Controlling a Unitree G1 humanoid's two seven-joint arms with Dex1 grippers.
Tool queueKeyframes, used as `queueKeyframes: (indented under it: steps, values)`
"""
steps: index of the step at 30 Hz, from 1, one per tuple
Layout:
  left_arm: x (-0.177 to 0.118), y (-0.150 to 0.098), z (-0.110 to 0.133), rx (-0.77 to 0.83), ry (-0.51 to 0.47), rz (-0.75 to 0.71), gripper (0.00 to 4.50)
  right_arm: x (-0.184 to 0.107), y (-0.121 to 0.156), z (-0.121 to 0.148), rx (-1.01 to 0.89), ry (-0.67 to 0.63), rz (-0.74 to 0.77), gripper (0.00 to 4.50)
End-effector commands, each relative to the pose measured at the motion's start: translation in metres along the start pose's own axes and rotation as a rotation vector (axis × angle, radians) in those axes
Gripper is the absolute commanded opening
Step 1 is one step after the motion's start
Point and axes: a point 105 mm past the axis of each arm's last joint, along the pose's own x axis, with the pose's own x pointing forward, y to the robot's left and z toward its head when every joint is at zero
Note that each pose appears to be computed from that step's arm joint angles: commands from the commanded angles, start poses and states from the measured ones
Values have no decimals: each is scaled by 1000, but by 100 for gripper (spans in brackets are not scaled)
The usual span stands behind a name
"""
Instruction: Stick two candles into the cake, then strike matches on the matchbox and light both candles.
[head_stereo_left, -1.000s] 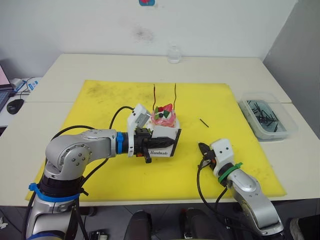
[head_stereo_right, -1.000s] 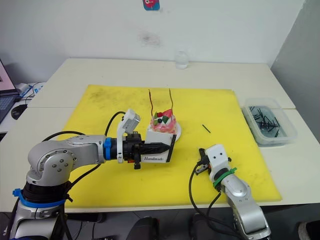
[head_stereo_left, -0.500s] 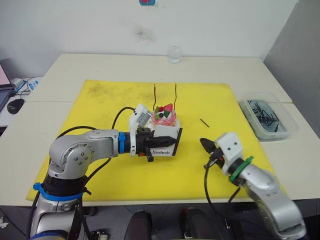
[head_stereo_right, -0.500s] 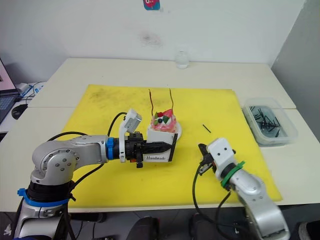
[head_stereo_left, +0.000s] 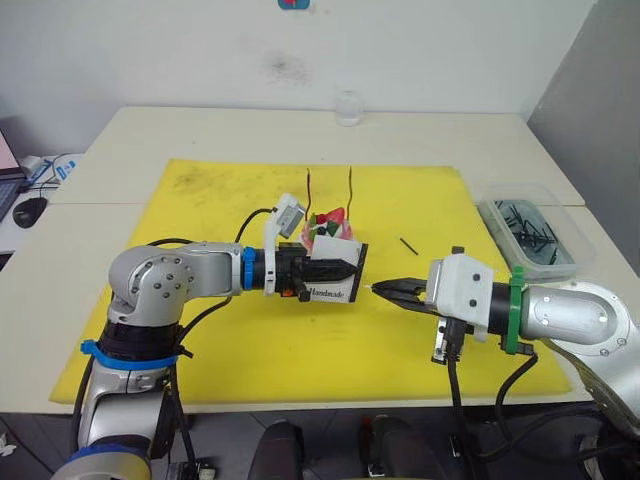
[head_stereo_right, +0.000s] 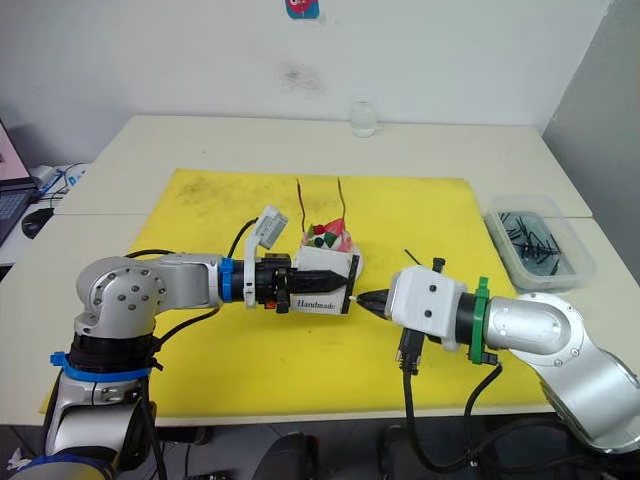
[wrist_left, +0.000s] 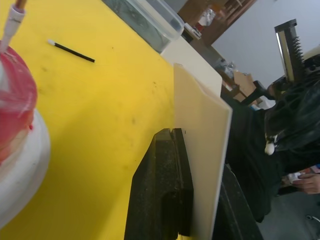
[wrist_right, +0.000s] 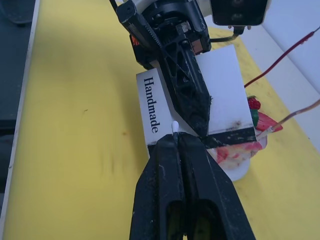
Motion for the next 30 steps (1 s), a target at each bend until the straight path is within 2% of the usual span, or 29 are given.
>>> queueKeyframes:
  steps: [1, 9, 16, 30]
  values:
    - [-6, -13, 10, 16, -35, -47, 0, 4, -2, 4, -42, -14, 1, 2]
    - [-21, -3, -3, -43, -59, 16, 0, 5, -3, 9, -39, -54, 22, 2]
    - [-28, 2, -7, -141, -85, 0, 0, 8, -1, 7, -56, -42, 69, 2]
    - [-25, -6, -7, -145, -70, -33, 0, 24, -4, -1, -77, 8, 67, 2]
